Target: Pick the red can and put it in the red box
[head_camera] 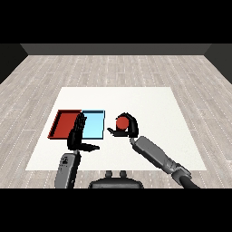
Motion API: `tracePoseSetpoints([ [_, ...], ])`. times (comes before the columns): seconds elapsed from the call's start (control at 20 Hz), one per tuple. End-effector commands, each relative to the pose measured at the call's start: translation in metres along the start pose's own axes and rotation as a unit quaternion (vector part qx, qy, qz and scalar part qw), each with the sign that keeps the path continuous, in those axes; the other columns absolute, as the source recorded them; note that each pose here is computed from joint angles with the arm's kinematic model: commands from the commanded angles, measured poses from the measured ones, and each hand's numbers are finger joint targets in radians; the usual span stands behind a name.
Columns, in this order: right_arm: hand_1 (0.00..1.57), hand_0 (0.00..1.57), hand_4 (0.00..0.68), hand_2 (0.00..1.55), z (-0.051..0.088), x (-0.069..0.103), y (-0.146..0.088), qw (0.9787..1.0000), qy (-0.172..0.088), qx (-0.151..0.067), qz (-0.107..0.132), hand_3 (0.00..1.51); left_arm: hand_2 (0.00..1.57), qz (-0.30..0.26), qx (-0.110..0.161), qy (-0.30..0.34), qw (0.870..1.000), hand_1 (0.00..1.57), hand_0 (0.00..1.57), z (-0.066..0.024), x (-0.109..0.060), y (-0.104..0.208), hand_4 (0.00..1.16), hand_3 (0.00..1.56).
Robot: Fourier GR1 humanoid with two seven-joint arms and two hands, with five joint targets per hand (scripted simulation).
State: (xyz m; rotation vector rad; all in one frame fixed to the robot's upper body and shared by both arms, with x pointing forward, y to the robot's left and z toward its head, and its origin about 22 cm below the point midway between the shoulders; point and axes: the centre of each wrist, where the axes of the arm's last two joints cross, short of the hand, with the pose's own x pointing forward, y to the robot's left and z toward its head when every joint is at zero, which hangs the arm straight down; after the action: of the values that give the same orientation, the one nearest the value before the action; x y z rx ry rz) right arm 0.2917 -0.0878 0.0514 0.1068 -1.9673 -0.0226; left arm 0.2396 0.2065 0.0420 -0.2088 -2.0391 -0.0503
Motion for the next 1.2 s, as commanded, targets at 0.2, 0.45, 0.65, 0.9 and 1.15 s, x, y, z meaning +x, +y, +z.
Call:
tracePoseSetpoints([
  [0.2, 1.44, 1.44, 0.622, 1.41, -0.023, 0.003, -0.021, 0.9995, -0.029, 0.006, -0.007, 1.38, 0.00, -0.018, -0.036, 0.029, 0.999, 0.00, 0.00, -0.0331, 0.006, -0.029, 0.00, 0.00],
  [0.45, 1.42, 1.42, 0.630, 1.42, -0.024, 0.014, -0.023, 0.9989, -0.044, 0.016, -0.006, 1.40, 0.00, -0.027, -0.048, 0.053, 0.997, 0.00, 0.00, -0.0261, -0.010, -0.064, 0.00, 0.00],
  [0.65, 1.45, 1.45, 0.611, 1.43, -0.009, 0.009, -0.020, 0.9985, -0.051, 0.016, -0.014, 1.40, 0.00, -0.023, -0.056, 0.072, 0.996, 0.00, 0.00, -0.0380, -0.035, -0.063, 0.00, 0.00],
  [0.9, 1.44, 1.44, 0.630, 1.44, -0.013, 0.028, 0.004, 0.9971, -0.069, 0.023, -0.026, 1.40, 0.00, -0.006, -0.047, 0.097, 0.994, 0.00, 0.00, -0.0246, -0.031, -0.081, 0.00, 0.00],
  [1.15, 1.46, 1.46, 0.659, 1.44, -0.003, 0.022, -0.020, 0.9971, -0.065, 0.035, -0.019, 1.39, 0.00, 0.006, -0.054, 0.111, 0.992, 0.00, 0.00, -0.0175, -0.050, -0.080, 0.00, 0.00],
])
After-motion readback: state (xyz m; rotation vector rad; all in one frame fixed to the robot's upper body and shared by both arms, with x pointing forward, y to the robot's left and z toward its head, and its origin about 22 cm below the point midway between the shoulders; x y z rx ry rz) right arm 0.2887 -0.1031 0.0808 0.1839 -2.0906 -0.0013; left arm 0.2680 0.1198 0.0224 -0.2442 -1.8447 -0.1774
